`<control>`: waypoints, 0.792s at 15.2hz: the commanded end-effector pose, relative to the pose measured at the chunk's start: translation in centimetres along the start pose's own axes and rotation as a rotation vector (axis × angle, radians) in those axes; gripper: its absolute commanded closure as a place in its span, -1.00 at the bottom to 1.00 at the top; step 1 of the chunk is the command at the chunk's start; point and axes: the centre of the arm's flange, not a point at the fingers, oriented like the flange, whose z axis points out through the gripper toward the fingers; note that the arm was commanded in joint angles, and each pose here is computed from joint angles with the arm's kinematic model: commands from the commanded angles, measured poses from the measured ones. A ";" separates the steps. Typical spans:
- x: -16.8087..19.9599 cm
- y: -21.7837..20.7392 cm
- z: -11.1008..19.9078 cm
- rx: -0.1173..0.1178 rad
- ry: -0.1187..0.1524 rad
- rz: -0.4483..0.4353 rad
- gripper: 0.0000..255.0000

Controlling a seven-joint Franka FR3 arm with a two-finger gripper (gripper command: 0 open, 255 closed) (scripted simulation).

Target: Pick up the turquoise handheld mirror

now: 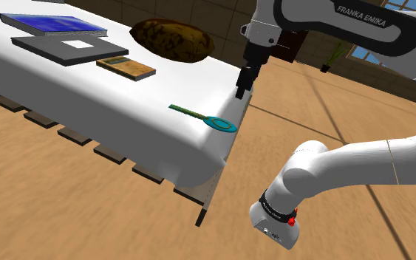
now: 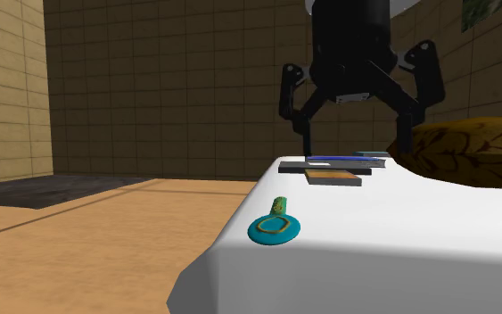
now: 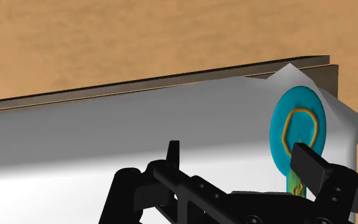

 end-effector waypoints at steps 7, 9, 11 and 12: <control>4.9 -5.7 2.9 0.001 -0.017 0.012 -1.00; 6.5 -7.6 3.8 0.001 -0.023 0.017 -1.00; 8.2 -9.5 4.8 0.002 -0.029 0.021 -1.00; 8.3 -9.7 4.9 0.002 -0.029 0.021 -1.00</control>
